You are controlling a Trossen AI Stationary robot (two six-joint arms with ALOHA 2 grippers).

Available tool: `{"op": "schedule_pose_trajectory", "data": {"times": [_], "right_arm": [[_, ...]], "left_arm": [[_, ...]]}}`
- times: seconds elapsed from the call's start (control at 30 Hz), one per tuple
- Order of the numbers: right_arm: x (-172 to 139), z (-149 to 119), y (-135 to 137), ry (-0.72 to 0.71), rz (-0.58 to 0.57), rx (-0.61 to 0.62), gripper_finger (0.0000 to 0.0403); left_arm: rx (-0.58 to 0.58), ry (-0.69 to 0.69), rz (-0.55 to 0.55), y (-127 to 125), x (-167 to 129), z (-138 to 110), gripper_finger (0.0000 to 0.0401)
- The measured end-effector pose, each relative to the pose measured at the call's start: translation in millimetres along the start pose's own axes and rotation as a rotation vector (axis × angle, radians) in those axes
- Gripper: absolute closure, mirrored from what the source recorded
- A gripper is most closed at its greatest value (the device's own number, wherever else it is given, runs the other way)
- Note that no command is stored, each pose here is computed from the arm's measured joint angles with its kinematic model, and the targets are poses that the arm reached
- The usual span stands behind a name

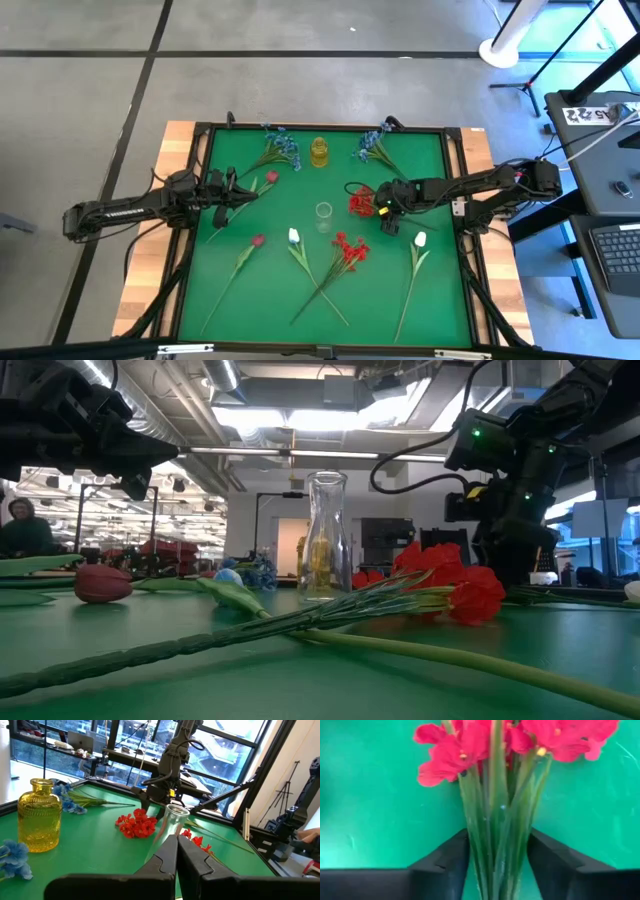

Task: Sort flowers into vase by color
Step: Put the top red flowers into the transparent vase

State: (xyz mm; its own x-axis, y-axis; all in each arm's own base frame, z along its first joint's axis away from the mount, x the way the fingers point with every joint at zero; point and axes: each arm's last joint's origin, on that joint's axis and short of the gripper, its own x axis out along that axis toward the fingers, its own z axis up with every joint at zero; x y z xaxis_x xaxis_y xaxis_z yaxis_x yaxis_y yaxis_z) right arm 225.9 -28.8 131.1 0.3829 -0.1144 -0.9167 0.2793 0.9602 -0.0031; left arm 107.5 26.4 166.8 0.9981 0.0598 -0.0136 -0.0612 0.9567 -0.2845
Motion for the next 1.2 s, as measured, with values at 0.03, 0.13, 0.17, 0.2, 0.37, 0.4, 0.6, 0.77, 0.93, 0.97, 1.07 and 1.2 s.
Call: {"op": "schedule_pose_trajectory", "data": {"times": [0.03,0.13,0.17,0.2,0.37,0.4,0.6,0.77,0.93,0.97,1.07,1.2], "right_arm": [[0.0,0.1,0.1,-0.001,0.005,0.000,0.0251],[0.1,1.3,0.5,-0.012,0.011,0.001,0.0301],[0.1,2.1,0.6,-0.020,0.013,0.002,0.0318],[-0.4,3.7,0.8,-0.026,0.016,0.004,0.0334],[-11.1,27.6,3.7,-0.100,0.033,0.019,0.0392],[-15.1,34.7,4.4,-0.124,0.032,0.021,0.0390],[-50.0,74.9,5.1,-0.177,-0.067,0.014,0.0368],[-96.1,106.8,2.9,-0.223,-0.197,0.011,0.0392],[-147.1,130.6,2.0,-0.440,-0.205,0.030,0.0387],[-156.9,133.7,2.2,-0.514,-0.181,0.036,0.0383],[-181.4,139.3,3.7,-0.742,-0.077,0.031,0.0383],[-193.5,137.0,7.3,-1.017,0.076,-0.075,0.0395]], "left_arm": [[0.000,0.000,0.000,0.1,0.0,-0.1,0.0401],[0.000,0.000,0.000,0.0,0.0,-0.1,0.0401],[0.000,0.000,0.000,0.0,0.0,0.1,0.0401],[0.000,0.000,0.000,0.0,0.0,0.0,0.0401],[0.000,0.000,0.000,0.1,0.0,-0.1,0.0401],[0.000,0.001,0.000,0.0,0.0,-0.1,0.0401],[0.000,0.000,0.000,0.0,0.0,-0.1,0.0401],[0.000,0.000,0.000,0.0,0.0,0.1,0.0401],[0.000,0.000,0.000,0.0,0.0,0.0,0.0401],[0.000,-0.001,0.000,0.0,0.0,0.1,0.0401],[0.000,-0.001,0.000,0.0,0.0,0.1,0.0401],[0.000,0.000,0.000,0.0,0.0,-0.1,0.0401]]}}
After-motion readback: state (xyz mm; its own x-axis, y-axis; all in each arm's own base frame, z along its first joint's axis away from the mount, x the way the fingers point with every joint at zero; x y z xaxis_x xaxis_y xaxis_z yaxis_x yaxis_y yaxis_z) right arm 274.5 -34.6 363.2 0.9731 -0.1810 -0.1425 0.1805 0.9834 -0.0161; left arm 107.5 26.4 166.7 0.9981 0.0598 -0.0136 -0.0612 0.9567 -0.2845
